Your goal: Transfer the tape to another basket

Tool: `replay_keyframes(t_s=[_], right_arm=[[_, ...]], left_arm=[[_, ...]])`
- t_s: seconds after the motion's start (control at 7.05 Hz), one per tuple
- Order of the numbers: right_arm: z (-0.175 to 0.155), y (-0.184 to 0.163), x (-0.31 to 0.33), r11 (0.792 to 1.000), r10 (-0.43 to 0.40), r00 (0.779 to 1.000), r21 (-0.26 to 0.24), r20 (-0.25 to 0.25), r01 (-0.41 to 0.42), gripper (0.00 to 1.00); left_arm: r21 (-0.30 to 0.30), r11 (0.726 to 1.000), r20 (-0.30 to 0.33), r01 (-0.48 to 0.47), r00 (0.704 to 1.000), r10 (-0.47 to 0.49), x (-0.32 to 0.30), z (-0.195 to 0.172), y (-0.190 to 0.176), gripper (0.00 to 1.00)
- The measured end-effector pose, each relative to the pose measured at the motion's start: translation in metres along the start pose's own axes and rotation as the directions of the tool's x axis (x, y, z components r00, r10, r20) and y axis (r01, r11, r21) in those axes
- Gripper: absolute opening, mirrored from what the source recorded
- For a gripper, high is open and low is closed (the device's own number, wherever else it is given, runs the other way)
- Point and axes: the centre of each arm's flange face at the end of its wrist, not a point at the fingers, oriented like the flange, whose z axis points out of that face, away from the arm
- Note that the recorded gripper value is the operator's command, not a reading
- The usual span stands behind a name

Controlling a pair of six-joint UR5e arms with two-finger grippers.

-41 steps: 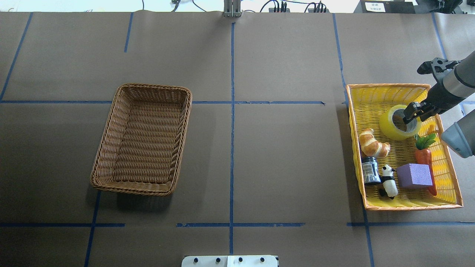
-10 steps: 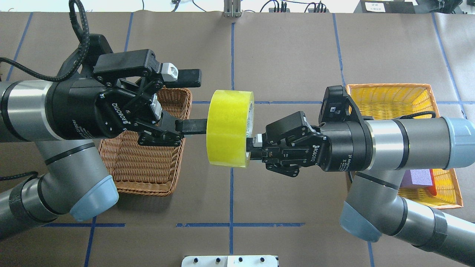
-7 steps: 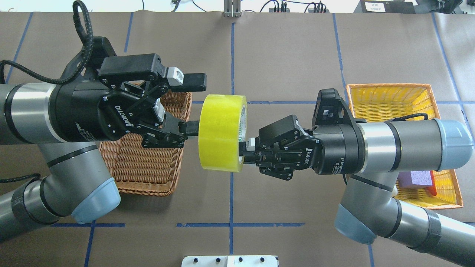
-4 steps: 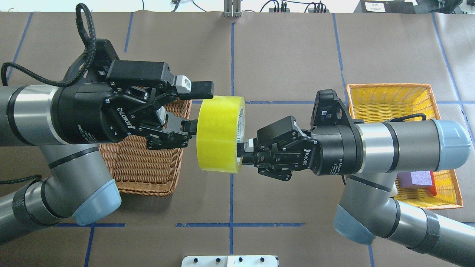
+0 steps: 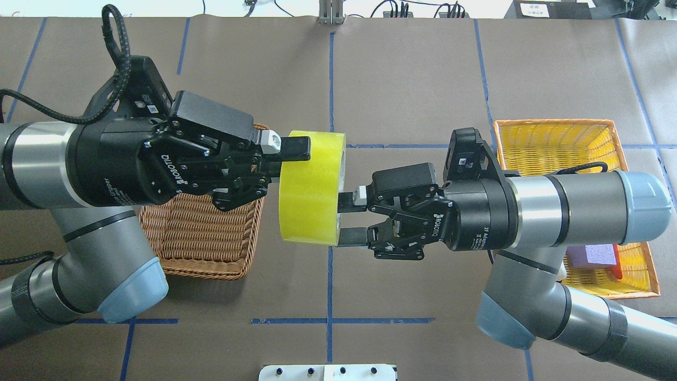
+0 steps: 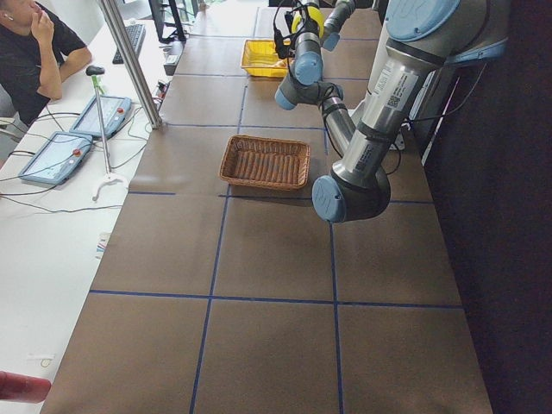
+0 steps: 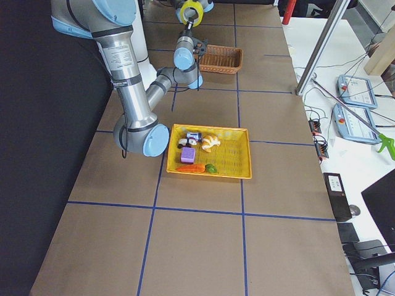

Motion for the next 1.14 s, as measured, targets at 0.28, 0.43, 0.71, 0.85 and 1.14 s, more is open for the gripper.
replay_keyframes(t_s=[0.28, 0.43, 0.71, 0.85, 1.14], right_arm=[[-0.010, 0.001, -0.001, 1.000, -0.013, 1.000, -0.009, 0.010, 0.013, 1.00], [-0.027, 0.000, 0.005, 1.000, -0.024, 0.999, -0.016, 0.026, 0.024, 1.00], [-0.062, -0.005, 0.017, 0.999, -0.036, 0.999, 0.003, 0.030, 0.036, 1.00], [-0.076, -0.010, 0.019, 0.999, -0.040, 0.999, 0.025, 0.023, 0.039, 1.00], [-0.110, -0.049, 0.023, 0.987, -0.072, 0.997, 0.139, -0.037, 0.077, 1.00]], left_arm=[[0.003, 1.000, -0.001, -0.008, 1.000, 0.008, 0.002, -0.005, 0.001, 0.00], [0.009, 1.000, 0.002, -0.019, 1.000, 0.019, 0.001, -0.008, 0.000, 0.00], [0.042, 0.997, 0.023, -0.068, 0.997, 0.067, -0.001, -0.023, -0.009, 0.00], [0.070, 0.994, 0.043, -0.084, 0.996, 0.081, -0.003, -0.035, -0.017, 0.00], [0.147, 0.983, 0.150, -0.108, 0.985, 0.085, -0.024, -0.055, -0.042, 0.00]])
